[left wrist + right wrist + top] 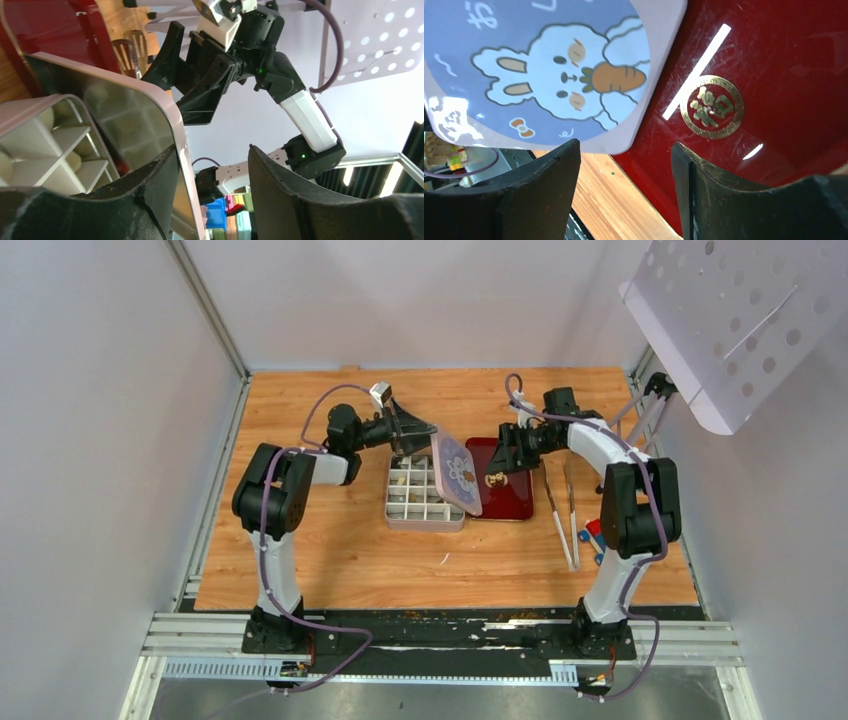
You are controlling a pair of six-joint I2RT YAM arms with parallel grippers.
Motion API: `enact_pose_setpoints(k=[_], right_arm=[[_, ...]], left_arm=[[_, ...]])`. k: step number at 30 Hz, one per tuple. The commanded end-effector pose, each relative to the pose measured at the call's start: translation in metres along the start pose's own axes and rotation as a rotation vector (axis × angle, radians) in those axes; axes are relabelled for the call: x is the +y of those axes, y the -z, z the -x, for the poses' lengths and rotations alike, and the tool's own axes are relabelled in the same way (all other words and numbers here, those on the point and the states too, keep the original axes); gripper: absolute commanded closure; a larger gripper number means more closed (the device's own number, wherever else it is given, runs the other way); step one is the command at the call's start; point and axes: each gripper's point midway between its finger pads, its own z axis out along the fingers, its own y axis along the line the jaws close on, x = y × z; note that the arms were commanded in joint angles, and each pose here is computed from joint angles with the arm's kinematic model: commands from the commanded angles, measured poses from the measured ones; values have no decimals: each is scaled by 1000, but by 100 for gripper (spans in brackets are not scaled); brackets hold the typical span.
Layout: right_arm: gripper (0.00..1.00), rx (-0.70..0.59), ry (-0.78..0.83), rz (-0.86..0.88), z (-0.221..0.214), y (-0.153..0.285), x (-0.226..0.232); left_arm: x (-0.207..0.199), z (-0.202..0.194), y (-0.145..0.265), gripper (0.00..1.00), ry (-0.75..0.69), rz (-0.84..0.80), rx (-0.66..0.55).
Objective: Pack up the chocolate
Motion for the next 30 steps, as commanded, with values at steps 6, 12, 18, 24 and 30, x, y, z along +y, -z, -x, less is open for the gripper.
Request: enact_pose_setpoints(k=[6,12,18,24,30], right_arm=[[27,-4,-2,100,22,-30,15],[0,39,-63,13,12,-42,3],[4,65,-73,81,4,-52,18],[5,65,-35,77,9,-59,25],[6,63,16,60,12,-60,39]], left_arm=[[3,2,21,34,-35,139,-12],[18,1,37,32,-70,290,-19],[42,-4,49,32,-105,442,20],[49,-5,53,33,-116,478,27],[58,-3,64,35,-175,569,24]])
